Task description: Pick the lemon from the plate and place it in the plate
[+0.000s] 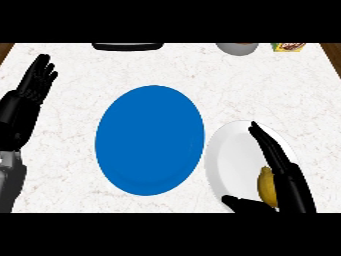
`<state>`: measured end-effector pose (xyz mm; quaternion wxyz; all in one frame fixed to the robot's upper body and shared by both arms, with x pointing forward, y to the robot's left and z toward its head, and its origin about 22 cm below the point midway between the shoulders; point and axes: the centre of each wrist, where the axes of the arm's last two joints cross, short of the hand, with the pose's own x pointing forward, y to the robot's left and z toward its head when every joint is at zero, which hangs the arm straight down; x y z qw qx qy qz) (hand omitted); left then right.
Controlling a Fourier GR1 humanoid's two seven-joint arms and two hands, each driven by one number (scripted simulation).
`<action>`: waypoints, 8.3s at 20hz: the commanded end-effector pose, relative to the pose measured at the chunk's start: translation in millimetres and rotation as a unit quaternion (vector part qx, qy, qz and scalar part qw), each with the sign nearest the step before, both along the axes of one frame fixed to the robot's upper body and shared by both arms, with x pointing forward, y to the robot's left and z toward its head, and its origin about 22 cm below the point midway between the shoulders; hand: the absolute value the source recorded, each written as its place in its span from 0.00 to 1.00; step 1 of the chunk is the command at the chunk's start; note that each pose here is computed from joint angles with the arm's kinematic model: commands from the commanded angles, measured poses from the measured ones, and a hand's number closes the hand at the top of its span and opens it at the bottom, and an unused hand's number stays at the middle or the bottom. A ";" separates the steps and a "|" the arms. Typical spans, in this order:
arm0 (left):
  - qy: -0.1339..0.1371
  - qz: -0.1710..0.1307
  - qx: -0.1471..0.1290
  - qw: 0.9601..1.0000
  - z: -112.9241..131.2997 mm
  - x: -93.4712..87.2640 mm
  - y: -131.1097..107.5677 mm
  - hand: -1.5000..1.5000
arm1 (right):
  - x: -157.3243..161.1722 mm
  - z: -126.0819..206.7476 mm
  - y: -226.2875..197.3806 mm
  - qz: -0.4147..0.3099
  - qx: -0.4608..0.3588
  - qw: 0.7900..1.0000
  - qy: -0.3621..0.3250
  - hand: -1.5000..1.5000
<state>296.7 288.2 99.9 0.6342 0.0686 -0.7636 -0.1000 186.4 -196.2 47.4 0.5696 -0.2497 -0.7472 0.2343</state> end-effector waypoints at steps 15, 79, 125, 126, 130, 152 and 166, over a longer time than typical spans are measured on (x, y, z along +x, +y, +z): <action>0.004 -0.013 -0.007 1.000 -3.2 -6.0 4.8 0.50 | -6.7 80.5 4.7 -0.041 -0.287 0.889 0.356 0.00; -0.005 -0.007 0.001 1.000 4.4 -3.6 1.1 0.50 | -134.3 77.8 52.7 -0.279 -0.165 0.943 0.070 1.00; -0.014 -0.060 0.003 0.998 8.9 14.2 -29.1 0.50 | 72.5 35.5 140.6 -0.210 -0.016 0.969 0.128 0.00; -0.018 -0.061 -0.004 0.998 16.6 19.6 -36.3 0.50 | 81.3 39.9 141.5 -0.215 0.002 0.969 0.119 0.00; -0.012 -0.054 -0.003 0.998 14.8 19.2 -32.2 0.50 | 110.3 55.0 149.7 -0.221 0.061 0.972 0.047 0.00; -0.002 -0.003 0.000 1.000 11.8 8.9 -5.7 0.50 | 34.7 18.4 82.6 -0.230 0.231 0.945 -0.021 0.00; 0.002 0.004 -0.007 1.000 12.4 6.0 3.7 0.50 | -57.4 0.8 15.7 -0.233 0.190 0.953 -0.027 0.00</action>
